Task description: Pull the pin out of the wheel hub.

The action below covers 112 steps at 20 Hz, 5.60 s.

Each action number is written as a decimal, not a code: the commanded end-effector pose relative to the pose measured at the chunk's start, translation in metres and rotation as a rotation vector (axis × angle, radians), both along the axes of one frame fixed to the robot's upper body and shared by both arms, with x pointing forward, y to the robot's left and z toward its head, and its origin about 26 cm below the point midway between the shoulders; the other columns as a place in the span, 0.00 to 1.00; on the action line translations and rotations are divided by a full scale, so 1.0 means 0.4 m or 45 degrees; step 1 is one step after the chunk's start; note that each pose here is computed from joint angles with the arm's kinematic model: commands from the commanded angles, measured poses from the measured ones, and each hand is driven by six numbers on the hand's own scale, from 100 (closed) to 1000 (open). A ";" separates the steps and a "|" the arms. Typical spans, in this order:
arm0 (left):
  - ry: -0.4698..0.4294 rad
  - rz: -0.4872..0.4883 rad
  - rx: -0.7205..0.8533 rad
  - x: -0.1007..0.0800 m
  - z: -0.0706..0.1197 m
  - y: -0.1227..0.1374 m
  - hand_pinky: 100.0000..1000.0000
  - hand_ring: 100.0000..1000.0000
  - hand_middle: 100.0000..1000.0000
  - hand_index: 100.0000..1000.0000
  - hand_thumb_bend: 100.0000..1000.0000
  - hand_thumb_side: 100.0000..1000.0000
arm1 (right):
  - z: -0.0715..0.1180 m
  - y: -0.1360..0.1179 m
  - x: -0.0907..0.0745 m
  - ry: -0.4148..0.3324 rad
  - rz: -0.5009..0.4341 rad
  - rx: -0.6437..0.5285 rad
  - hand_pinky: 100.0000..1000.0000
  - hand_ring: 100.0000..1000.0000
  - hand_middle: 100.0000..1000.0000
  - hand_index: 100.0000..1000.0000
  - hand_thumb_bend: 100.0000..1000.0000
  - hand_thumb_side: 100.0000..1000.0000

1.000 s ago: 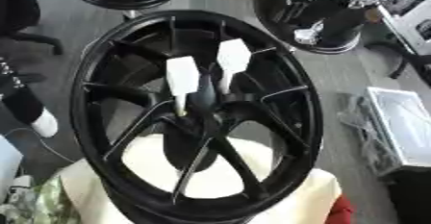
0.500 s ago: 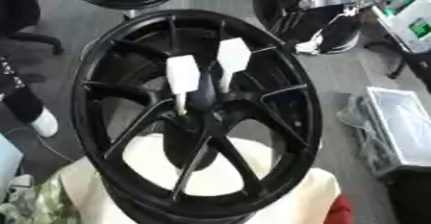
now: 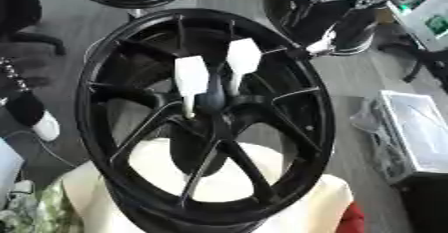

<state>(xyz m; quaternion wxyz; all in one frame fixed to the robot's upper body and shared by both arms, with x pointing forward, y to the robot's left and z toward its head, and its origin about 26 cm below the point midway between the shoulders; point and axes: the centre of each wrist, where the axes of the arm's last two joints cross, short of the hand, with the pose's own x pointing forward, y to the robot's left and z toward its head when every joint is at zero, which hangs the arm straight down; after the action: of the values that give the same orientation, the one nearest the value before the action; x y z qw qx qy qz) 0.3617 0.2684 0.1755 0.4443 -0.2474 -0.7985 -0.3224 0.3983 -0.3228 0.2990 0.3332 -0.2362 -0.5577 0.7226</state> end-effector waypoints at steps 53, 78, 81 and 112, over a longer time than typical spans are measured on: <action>-0.083 -0.004 0.150 -0.064 0.024 0.075 0.83 0.91 0.84 0.86 0.00 0.74 | 0.029 0.071 -0.009 0.036 0.145 0.027 0.76 0.74 0.72 0.83 0.40 0.43; -0.100 0.002 0.195 -0.067 0.020 0.073 0.83 0.91 0.84 0.86 0.01 0.77 | 0.013 0.067 -0.004 0.037 0.091 0.109 0.75 0.73 0.71 0.82 0.37 0.38; -0.103 0.008 0.200 -0.068 0.020 0.075 0.83 0.91 0.84 0.86 0.01 0.77 | 0.005 0.061 -0.002 0.053 0.081 0.105 0.75 0.73 0.71 0.82 0.36 0.37; -0.138 0.011 0.223 -0.070 0.023 0.074 0.83 0.92 0.84 0.86 0.01 0.78 | -0.028 0.030 0.018 0.101 0.032 0.188 0.71 0.65 0.53 0.67 0.21 0.28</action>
<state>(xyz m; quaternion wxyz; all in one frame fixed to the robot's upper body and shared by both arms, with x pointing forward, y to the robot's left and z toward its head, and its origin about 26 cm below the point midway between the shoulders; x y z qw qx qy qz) 0.3357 0.2946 0.1745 0.4328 -0.1965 -0.7878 -0.3918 0.4073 -0.3042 0.2759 0.3643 -0.1630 -0.5938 0.6987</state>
